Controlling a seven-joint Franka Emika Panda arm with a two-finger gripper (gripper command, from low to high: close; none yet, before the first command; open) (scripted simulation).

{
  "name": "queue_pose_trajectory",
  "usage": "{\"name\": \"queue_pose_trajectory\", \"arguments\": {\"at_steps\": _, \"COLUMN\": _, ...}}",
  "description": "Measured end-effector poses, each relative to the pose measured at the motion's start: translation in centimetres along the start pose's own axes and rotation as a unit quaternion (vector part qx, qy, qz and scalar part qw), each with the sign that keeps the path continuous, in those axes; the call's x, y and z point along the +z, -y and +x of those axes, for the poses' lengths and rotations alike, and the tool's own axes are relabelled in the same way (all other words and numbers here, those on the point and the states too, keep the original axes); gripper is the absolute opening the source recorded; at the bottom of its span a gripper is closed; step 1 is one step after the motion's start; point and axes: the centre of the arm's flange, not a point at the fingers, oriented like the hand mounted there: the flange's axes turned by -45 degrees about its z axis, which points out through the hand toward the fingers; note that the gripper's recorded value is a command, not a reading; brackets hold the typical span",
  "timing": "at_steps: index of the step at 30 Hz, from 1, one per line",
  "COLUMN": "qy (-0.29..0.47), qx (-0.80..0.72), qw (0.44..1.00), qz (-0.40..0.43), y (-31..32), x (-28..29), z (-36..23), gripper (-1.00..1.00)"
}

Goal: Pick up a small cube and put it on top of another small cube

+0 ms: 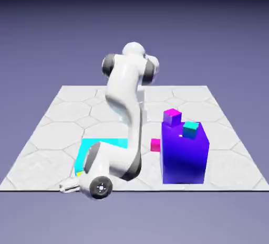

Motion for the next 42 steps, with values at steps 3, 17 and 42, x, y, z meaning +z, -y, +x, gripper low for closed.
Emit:
{"name": "queue_pose_trajectory", "arguments": {"at_steps": 3, "qy": -0.001, "qx": -0.011, "qw": 1.000, "qz": 0.006, "y": -4.9, "x": -3.4, "z": -0.3, "gripper": -1.00}}
{"name": "queue_pose_trajectory", "arguments": {"at_steps": 17, "qy": -0.003, "qx": -0.048, "qw": 0.996, "qz": 0.069, "y": -27.2, "x": -16.4, "z": 5.5, "gripper": -1.00}}
{"name": "queue_pose_trajectory", "arguments": {"at_steps": 42, "qy": -0.011, "qx": -0.132, "qw": 0.978, "qz": 0.161, "y": -42.6, "x": -17.1, "z": 13.5, "gripper": -1.00}}
